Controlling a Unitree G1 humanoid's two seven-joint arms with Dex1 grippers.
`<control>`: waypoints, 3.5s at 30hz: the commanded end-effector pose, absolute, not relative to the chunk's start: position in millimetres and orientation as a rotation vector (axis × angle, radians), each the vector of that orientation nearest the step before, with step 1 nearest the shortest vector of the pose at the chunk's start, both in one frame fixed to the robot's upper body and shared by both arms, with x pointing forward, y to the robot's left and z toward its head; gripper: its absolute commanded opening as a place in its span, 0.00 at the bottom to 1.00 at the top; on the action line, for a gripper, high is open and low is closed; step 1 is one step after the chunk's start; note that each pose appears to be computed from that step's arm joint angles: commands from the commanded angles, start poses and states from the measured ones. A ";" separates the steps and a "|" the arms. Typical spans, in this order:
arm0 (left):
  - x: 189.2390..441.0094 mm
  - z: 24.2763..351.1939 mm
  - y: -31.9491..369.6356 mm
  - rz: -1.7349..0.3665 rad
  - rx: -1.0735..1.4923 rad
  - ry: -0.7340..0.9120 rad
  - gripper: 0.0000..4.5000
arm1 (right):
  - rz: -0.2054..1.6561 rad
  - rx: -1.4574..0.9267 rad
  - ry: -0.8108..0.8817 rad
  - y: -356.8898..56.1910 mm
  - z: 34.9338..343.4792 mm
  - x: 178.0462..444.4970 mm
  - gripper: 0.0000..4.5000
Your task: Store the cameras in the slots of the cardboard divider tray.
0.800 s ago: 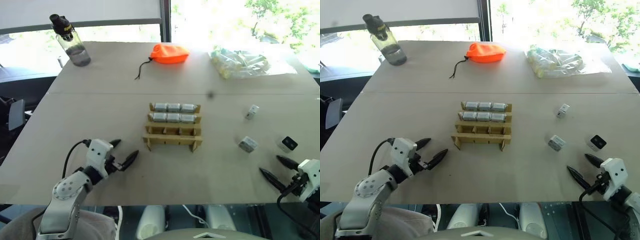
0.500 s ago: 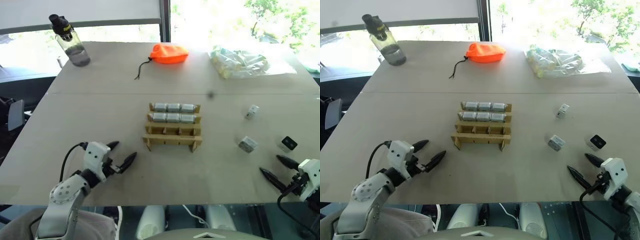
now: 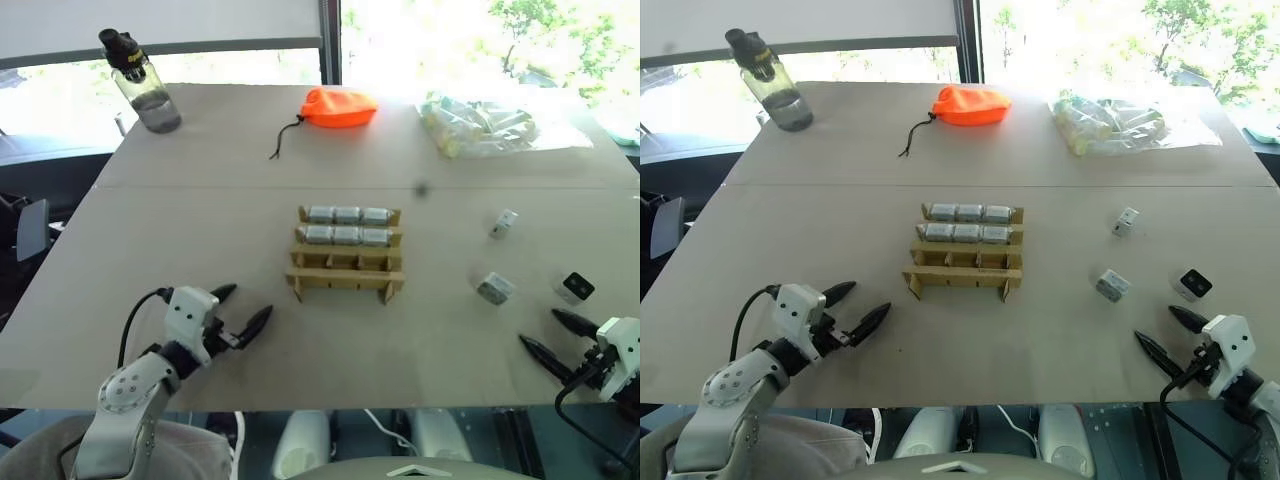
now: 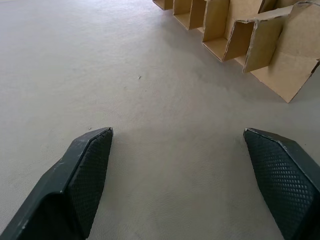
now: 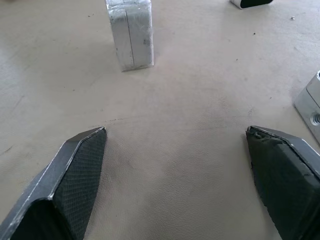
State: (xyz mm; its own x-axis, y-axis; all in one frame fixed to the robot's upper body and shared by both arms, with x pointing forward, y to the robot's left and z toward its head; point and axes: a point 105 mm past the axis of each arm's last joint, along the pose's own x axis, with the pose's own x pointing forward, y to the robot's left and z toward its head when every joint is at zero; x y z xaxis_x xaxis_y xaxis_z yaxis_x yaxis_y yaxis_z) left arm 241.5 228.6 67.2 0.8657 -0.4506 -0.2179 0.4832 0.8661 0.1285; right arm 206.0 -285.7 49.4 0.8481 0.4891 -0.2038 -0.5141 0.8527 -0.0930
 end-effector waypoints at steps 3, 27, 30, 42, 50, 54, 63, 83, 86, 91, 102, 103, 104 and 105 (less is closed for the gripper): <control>239.8 69.5 233.0 -0.505 0.199 0.180 0.97 | 0.456 -0.135 0.104 -299.5 63.2 206.9 0.98; 191.8 218.6 158.8 -1.341 0.300 0.008 0.97 | 0.395 -0.256 0.213 -364.9 97.5 239.9 0.98; 189.2 223.8 153.6 -1.373 0.363 0.032 0.97 | 0.418 -0.245 0.252 -367.8 95.3 242.6 0.98; 193.7 231.8 150.4 -1.346 0.372 0.012 0.97 | 0.488 -0.211 0.272 -362.4 95.2 248.1 0.81; 193.7 228.2 153.7 -1.344 0.370 0.014 0.97 | 0.510 -0.214 0.295 -361.2 91.7 252.0 0.81; 193.5 227.1 154.9 -1.345 0.374 0.014 0.97 | 0.521 -0.218 0.304 -361.4 91.2 255.2 0.81; 189.2 220.4 160.1 -1.336 0.357 0.016 0.97 | 0.566 -0.312 0.257 -356.4 107.7 262.7 0.40; 289.1 203.1 139.7 -1.128 0.178 0.118 0.97 | 1.110 -1.182 -0.529 -90.9 196.2 303.3 0.40; 307.2 197.1 137.0 -1.105 0.140 0.166 0.97 | 1.156 -1.328 -0.684 -62.2 186.1 301.8 0.40; 316.2 190.9 132.3 -1.139 0.137 0.231 0.97 | 1.177 -1.372 -0.807 -33.1 183.6 304.0 0.40; 313.6 191.5 132.6 -1.230 0.187 0.313 0.97 | 1.188 -1.449 -0.913 -11.1 182.1 307.2 0.40; 315.7 191.9 134.5 -1.228 0.204 0.319 0.97 | 1.190 -1.451 -0.917 -10.4 182.3 307.7 0.40; 317.5 191.9 136.1 -1.225 0.214 0.327 0.97 | 1.193 -1.455 -0.921 -9.9 182.3 308.0 0.40; 318.7 191.7 136.8 -1.223 0.220 0.332 0.97 | 1.195 -1.458 -0.925 -9.8 182.1 308.0 0.40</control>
State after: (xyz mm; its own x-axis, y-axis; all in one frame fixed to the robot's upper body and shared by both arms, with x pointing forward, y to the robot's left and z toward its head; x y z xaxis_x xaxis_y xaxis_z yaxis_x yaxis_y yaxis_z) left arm 317.0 134.1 182.6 0.2976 -0.8842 -0.3600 0.9400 0.3372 -0.0512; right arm 311.1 -14.0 168.0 0.2422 0.9363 -0.2544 -0.0882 -0.2398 -0.9668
